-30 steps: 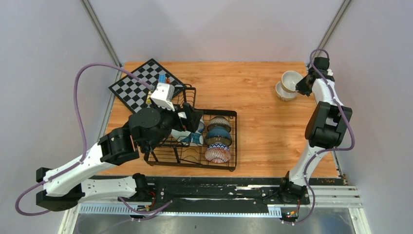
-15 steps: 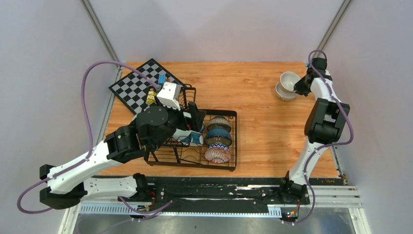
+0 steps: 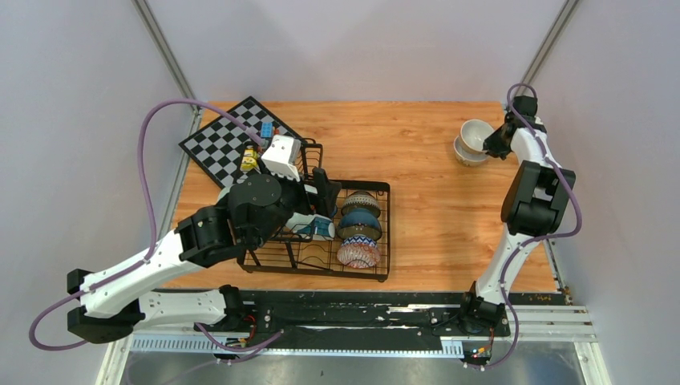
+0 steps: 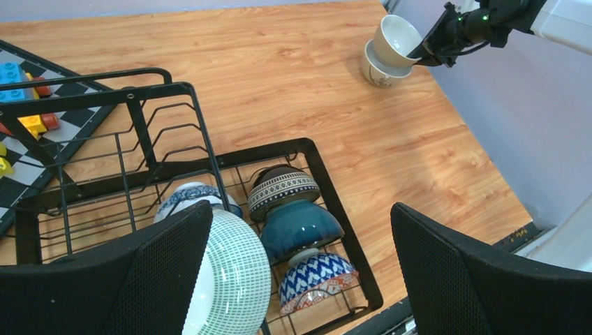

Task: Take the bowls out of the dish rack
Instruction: Place the bowl with the bowl.

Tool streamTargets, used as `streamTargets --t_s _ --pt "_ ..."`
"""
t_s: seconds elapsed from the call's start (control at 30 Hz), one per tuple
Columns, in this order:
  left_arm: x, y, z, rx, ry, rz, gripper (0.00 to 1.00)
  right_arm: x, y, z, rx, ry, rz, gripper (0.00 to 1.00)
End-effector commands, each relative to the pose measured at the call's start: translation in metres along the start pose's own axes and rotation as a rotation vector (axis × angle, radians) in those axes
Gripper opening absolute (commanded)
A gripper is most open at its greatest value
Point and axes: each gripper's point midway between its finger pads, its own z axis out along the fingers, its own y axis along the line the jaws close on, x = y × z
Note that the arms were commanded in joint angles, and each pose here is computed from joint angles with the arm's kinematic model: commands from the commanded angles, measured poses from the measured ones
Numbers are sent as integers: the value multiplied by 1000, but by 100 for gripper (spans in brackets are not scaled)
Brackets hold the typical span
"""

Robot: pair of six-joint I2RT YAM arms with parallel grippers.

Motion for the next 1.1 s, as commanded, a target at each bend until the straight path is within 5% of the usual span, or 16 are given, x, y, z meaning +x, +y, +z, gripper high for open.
streamTargets --t_s 0.0,1.07 --pt "-8 3 -1 -24 -18 -24 100 -13 11 0 -34 -20 -3 1" --pt "1 1 3 -20 5 -29 100 -2 14 5 -50 22 -18 23"
